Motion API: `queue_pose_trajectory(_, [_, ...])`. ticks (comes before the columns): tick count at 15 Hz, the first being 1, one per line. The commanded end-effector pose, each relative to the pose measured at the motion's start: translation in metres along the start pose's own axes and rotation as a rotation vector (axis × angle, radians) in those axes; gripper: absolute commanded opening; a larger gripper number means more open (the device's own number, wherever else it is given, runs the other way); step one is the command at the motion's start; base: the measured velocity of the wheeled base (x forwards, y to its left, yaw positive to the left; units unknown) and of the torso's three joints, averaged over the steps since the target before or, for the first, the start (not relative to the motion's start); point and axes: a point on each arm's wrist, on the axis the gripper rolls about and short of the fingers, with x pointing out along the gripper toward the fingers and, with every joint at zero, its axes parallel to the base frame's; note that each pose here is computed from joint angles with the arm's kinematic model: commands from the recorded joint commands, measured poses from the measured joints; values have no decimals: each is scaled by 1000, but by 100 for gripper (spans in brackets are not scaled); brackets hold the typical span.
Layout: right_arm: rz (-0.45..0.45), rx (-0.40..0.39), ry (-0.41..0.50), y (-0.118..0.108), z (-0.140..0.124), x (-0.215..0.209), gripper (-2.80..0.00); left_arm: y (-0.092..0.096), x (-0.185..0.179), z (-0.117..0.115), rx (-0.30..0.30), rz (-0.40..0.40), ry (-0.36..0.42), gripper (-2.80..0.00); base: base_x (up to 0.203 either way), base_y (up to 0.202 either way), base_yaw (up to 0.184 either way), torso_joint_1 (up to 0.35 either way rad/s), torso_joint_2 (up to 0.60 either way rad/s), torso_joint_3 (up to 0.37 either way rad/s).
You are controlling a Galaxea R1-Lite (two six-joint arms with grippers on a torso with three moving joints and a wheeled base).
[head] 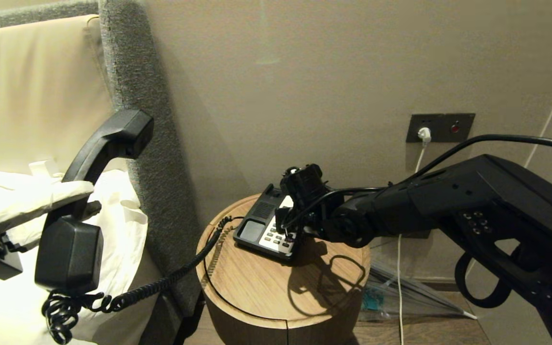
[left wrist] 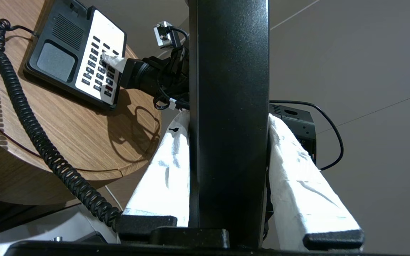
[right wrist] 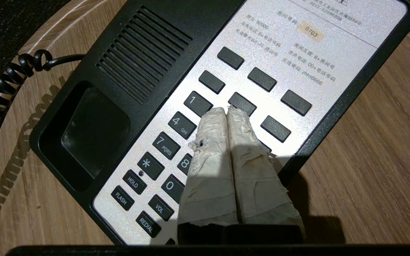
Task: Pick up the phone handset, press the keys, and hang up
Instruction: Dial the number
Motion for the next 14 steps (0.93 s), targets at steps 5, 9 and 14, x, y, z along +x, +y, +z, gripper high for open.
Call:
queue_pose_trajectory(5, [11,12,-30,1,14,-18,-280,-1,-1,0,0,-6,1,-280,0,0,0,0,0,0])
queue_pose_trajectory(9, [7,6,-21,-2,15,-26,-280,-3,-2,-2,6,-13,2,-280,0,0,0,0,0,0])
queue_pose_trajectory(14, [-8,-6,16,-4,5,-21,-280,-3,-2,-2,6,-13,4,-280,0,0,0,0,0,0])
